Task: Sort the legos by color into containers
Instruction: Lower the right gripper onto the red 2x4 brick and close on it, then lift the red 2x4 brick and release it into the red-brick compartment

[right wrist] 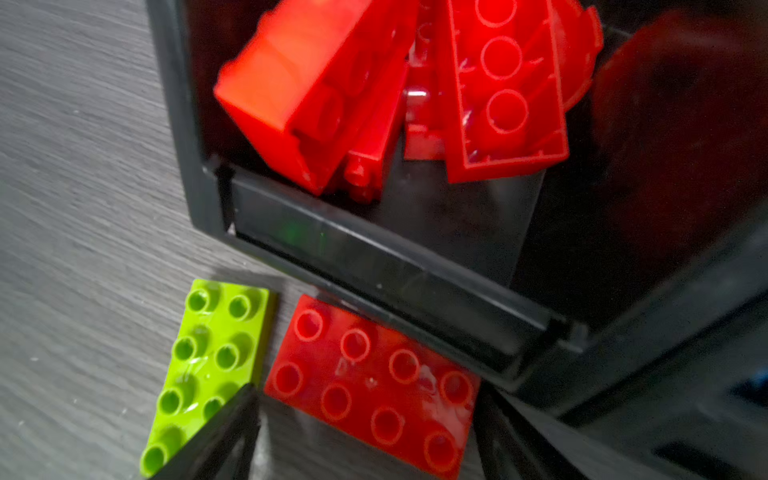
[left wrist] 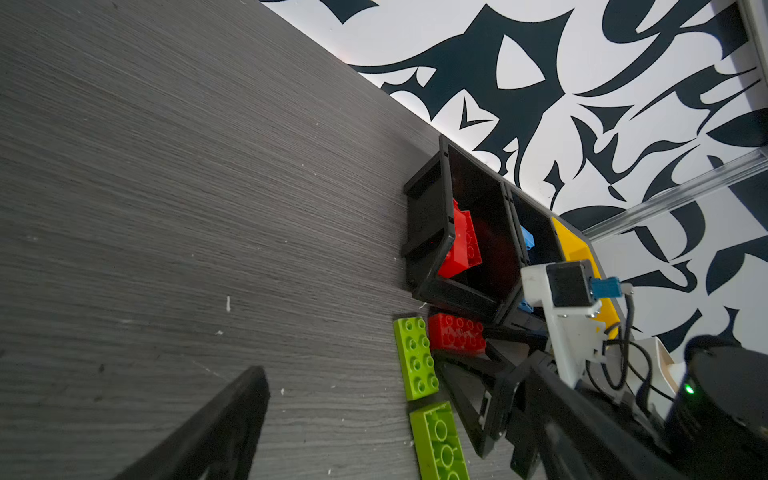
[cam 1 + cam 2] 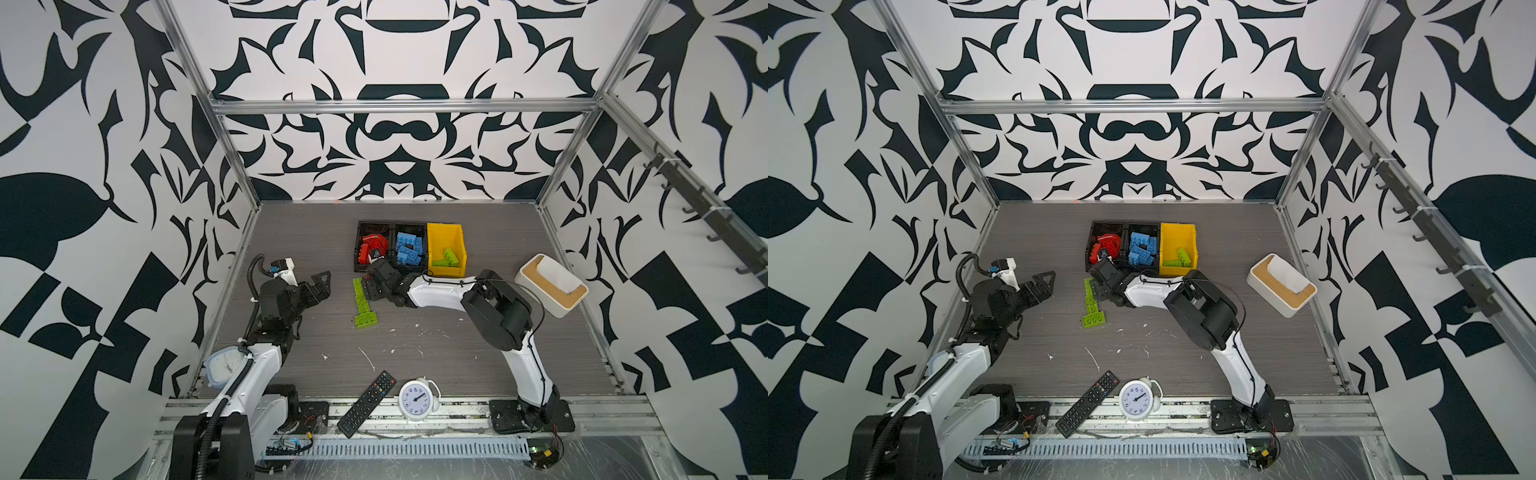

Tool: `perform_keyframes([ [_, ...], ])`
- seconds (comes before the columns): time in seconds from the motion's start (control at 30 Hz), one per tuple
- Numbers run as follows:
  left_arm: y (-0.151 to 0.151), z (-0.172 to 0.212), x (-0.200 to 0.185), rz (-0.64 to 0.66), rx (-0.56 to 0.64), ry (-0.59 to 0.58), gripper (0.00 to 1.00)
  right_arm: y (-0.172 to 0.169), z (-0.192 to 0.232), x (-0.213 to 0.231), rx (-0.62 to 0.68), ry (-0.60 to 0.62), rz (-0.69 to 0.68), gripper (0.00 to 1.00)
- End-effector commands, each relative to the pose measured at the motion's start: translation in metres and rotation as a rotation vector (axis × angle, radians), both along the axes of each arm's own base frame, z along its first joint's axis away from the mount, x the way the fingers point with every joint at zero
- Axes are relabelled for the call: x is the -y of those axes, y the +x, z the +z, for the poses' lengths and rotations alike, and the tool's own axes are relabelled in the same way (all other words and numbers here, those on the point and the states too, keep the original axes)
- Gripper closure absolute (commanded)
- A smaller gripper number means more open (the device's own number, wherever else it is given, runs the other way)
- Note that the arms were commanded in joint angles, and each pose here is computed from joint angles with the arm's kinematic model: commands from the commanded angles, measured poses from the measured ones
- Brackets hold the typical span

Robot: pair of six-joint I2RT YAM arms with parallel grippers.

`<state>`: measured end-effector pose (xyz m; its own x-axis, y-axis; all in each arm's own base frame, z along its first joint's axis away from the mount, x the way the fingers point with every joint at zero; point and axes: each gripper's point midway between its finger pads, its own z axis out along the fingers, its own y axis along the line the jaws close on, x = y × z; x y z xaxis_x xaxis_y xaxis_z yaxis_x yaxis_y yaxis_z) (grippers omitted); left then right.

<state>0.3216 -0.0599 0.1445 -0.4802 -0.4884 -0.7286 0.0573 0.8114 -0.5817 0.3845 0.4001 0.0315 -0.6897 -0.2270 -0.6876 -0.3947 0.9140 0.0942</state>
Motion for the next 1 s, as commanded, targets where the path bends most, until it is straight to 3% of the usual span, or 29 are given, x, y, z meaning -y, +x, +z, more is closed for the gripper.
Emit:
perform_keyframes([
  [0.0,0.004,0.01,-0.002,0.01,0.027,0.01,0.0,0.012,0.015,-0.004,0.047,0.013,-0.017,0.18],
  [0.13,0.004,0.011,-0.001,0.01,0.031,0.009,0.0,0.016,0.011,-0.004,0.047,0.015,-0.023,0.19],
  [0.5,0.004,0.01,-0.002,0.011,0.026,0.01,0.01,0.006,0.021,0.005,0.049,0.028,-0.012,0.36],
  [0.97,0.004,0.01,-0.002,0.011,0.024,0.007,0.01,-0.032,0.067,0.014,0.049,0.048,0.057,0.38],
])
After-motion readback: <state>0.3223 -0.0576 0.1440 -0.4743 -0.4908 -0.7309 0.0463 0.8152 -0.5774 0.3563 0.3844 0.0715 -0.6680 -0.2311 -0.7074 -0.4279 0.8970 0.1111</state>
